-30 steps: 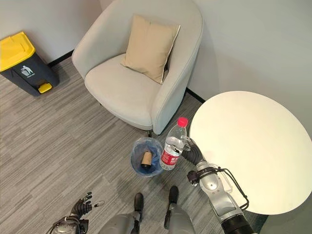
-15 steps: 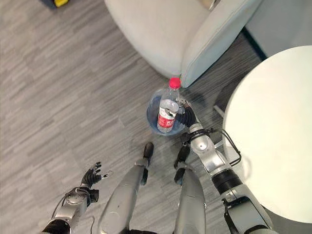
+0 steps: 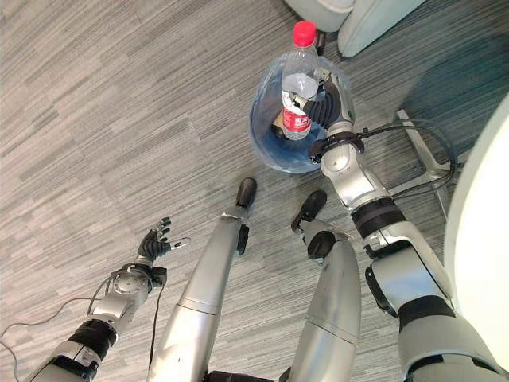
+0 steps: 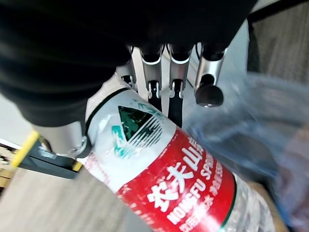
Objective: Gather garbage on tea table into small bin, then transfer packed bag to large trash can.
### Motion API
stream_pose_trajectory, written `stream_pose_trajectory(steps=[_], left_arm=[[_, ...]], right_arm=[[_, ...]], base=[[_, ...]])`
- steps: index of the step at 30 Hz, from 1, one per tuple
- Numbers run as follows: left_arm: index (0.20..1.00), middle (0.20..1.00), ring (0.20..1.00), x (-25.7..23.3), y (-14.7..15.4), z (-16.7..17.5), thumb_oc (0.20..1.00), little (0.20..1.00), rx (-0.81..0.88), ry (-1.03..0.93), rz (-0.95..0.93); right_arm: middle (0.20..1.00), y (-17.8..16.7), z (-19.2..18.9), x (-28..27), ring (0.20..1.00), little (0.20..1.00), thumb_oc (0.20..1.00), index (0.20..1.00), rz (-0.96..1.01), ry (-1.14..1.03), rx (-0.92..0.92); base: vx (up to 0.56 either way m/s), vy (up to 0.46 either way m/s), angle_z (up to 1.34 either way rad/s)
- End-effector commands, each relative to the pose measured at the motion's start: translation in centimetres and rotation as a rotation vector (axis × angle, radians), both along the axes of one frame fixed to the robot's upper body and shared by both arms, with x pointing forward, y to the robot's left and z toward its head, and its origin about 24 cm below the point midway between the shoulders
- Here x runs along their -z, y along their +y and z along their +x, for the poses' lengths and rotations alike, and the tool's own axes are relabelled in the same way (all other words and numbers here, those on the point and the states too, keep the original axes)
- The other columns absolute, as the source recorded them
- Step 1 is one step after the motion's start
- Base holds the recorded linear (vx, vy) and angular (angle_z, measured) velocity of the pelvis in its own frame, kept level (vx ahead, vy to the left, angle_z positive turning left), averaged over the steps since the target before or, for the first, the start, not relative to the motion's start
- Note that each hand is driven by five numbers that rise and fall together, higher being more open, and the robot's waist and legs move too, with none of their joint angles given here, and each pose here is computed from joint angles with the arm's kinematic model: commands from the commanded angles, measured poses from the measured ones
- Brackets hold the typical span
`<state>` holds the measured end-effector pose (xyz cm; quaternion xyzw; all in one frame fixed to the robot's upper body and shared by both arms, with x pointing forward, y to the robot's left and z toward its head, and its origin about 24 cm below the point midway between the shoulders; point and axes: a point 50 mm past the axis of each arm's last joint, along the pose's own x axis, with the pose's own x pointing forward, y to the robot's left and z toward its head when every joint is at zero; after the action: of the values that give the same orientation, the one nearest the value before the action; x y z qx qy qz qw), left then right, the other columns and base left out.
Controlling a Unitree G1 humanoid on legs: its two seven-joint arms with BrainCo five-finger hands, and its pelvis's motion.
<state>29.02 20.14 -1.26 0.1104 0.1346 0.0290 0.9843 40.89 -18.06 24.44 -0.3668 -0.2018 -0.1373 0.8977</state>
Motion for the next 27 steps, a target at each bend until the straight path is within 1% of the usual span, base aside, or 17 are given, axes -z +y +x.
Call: stream_pose_trajectory(steps=[1,3,4,5,9,13,15,18,21,24,27], left_arm=[[1.0,1.0,1.0,1.9,0.2,-2.0,1.0,1.0,-0.031,0.057,-0.023],[1.0,1.0,1.0,1.9,0.0,-1.9,1.0,1.0,-0.023,0.057,-0.022],[1.0,1.0,1.0,1.9,-0.1,-1.8,1.0,1.0,-0.015,0.057,-0.016],[1.0,1.0,1.0,1.7,-0.4,-1.7,1.0,1.0,-0.007,0.05,-0.013],[1.0,1.0,1.0,1.4,-0.7,-1.4,1.0,1.0,-0.005,0.034,-0.013],[1.0,1.0,1.0,1.3,-0.8,-1.3,1.0,1.0,-0.015,0.022,-0.022],[1.0,1.0,1.0,1.3,-0.8,-1.4,1.0,1.0,-0.019,0.021,-0.018],[1.0,1.0,1.0,1.4,-0.7,-1.3,1.0,1.0,-0.02,0.022,-0.009],[1.0,1.0,1.0,1.3,-0.1,-1.4,1.0,1.0,-0.019,0.018,0.018],[1.0,1.0,1.0,1.2,0.1,-1.3,1.0,1.0,-0.017,0.013,0.028],[1.0,1.0,1.0,0.7,0.0,-0.9,1.0,1.0,-0.004,-0.007,0.035]], right_arm=[[0.2,-0.2,-0.5,1.5,0.2,0.2,0.2,0.2,0.0,0.004,-0.012],[0.2,-0.5,-0.2,1.7,0.2,0.2,0.2,0.2,-0.014,0.027,0.008],[0.818,-0.6,-0.1,1.9,0.818,0.818,0.818,0.818,-0.019,0.034,0.021],[1.0,-0.6,0.0,2.3,1.0,1.0,1.0,1.0,-0.024,0.051,0.03],[1.0,0.3,-0.4,2.7,1.0,1.0,1.0,1.0,-0.085,0.033,0.003],[1.0,1.3,-1.1,3.5,1.0,1.0,1.0,1.0,-0.225,0.009,-0.032],[1.0,1.5,-1.4,4.6,1.0,1.0,1.0,1.0,-0.332,0.027,-0.038],[1.0,1.7,-1.5,5.7,1.0,1.0,1.0,1.0,-0.441,0.057,-0.045],[1.0,1.8,-1.3,8.0,1.0,1.0,1.0,1.0,-0.618,0.142,-0.037],[1.0,2.0,-1.1,9.4,1.0,1.0,1.0,1.0,-0.701,0.201,-0.025],[1.0,1.6,-0.8,11.9,1.0,1.0,1.0,1.0,-0.805,0.315,0.018]], base=[[0.01,0.013,0.16],[0.01,0.008,0.08],[0.0,0.0,0.0],[0.0,-0.007,-0.05],[0.0,0.0,-0.01],[0.0,0.0,0.0],[-0.03,-0.008,-0.06],[-0.02,-0.025,-0.07],[-0.03,-0.065,-0.05],[-0.02,-0.038,0.07],[-0.01,-0.035,0.06]])
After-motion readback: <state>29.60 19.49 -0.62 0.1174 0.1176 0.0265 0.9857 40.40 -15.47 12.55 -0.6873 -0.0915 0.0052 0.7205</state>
